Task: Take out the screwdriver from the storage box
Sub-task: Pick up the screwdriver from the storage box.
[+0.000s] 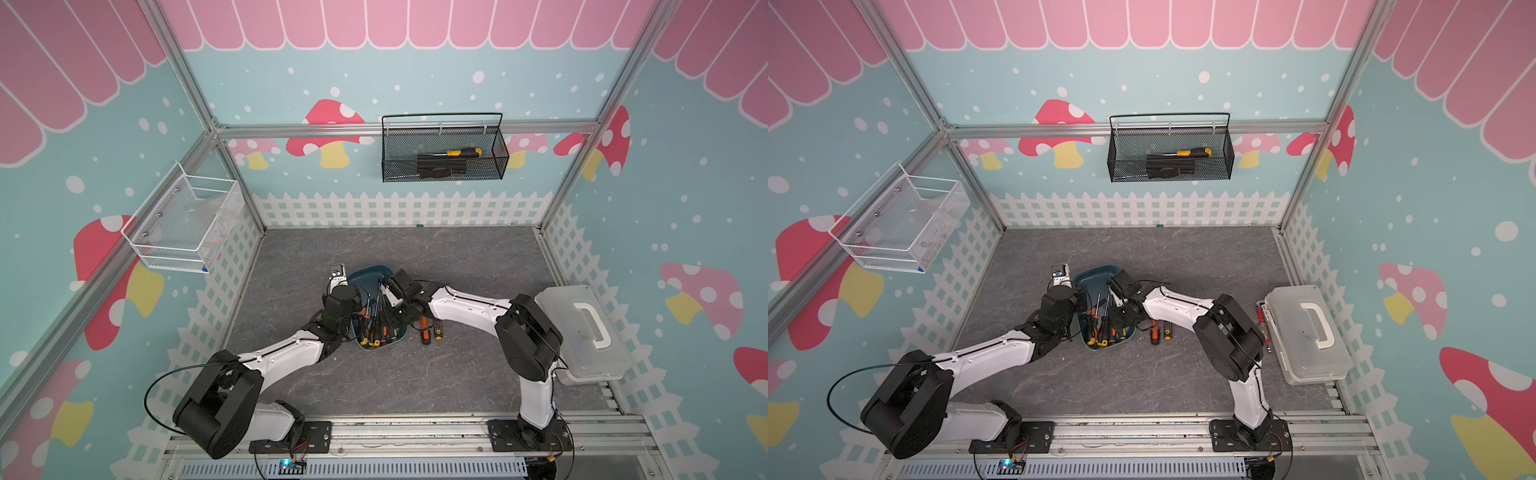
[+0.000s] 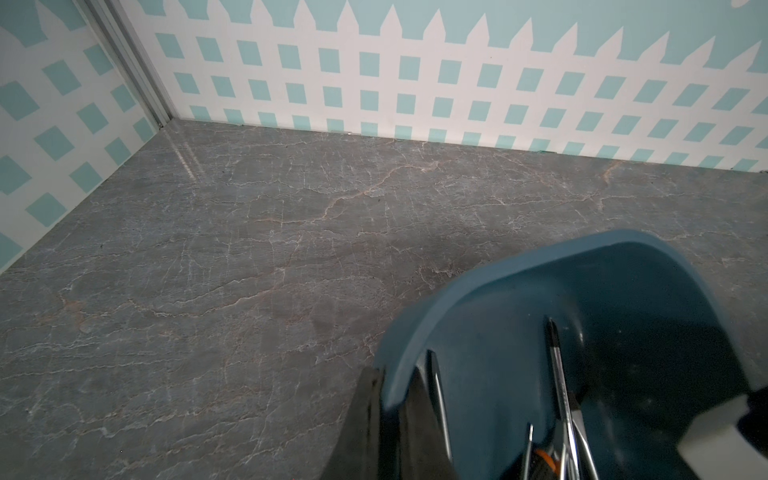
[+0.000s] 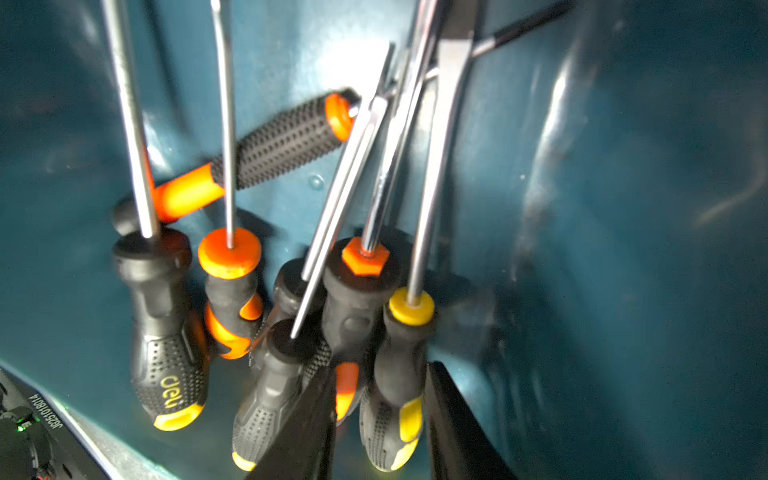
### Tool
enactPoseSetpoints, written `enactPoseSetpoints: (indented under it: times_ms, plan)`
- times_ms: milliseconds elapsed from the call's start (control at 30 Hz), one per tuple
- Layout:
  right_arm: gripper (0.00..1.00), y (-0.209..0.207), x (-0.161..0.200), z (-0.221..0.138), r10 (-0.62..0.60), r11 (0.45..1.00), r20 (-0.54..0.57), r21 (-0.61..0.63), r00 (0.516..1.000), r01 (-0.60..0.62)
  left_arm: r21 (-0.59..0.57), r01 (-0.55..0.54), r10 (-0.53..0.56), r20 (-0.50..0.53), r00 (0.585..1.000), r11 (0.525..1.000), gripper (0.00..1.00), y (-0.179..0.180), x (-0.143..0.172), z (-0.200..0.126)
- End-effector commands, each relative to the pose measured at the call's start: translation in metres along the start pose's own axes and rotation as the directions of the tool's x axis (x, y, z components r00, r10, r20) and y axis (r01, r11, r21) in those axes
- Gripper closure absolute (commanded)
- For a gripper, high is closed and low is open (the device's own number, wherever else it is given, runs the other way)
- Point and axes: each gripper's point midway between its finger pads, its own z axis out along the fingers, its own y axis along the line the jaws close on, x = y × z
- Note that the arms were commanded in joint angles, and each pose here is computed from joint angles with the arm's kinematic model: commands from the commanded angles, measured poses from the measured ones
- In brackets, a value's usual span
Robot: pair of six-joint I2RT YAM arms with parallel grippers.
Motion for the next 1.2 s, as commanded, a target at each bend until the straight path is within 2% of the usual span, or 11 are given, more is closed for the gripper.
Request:
enactPoseSetpoints:
  times_ms: [0, 267, 767, 933, 1067, 1167]
  plan:
    - [0.65, -0.036, 0.013, 0.015, 0.007, 0.993, -0.041, 0.118, 0.999, -0.002, 0.015, -0.043, 0.044, -0.028, 0.999, 0.999, 1.0, -0.003, 0.008, -0.001]
    - [0.71, -0.061, 0.01, 0.013, -0.01, 0.977, -0.072, 0.211, 0.997, 0.025, 0.017, -0.042, 0.042, -0.026, 0.999, 0.999, 1.0, -0.003, 0.007, -0.002]
    - [0.72, -0.063, -0.006, 0.038, -0.019, 0.973, -0.116, 0.226, 0.993, 0.045, 0.028, -0.03, 0.031, -0.026, 0.999, 0.999, 1.0, -0.005, 0.009, -0.002]
    - [0.89, -0.064, -0.007, 0.034, -0.014, 0.975, -0.101, 0.22, 0.995, 0.036, 0.022, -0.029, 0.03, -0.023, 0.999, 0.999, 1.0, -0.003, 0.009, -0.003]
    - [0.98, -0.06, -0.011, 0.025, -0.018, 0.978, -0.062, 0.206, 0.998, 0.031, 0.018, -0.03, 0.031, -0.023, 0.999, 0.999, 1.0, -0.002, 0.009, -0.003]
    - [1.0, -0.052, -0.016, 0.014, -0.027, 0.984, -0.025, 0.173, 0.999, 0.031, 0.016, -0.031, 0.031, -0.023, 0.999, 0.999, 1.0, -0.001, 0.009, -0.003]
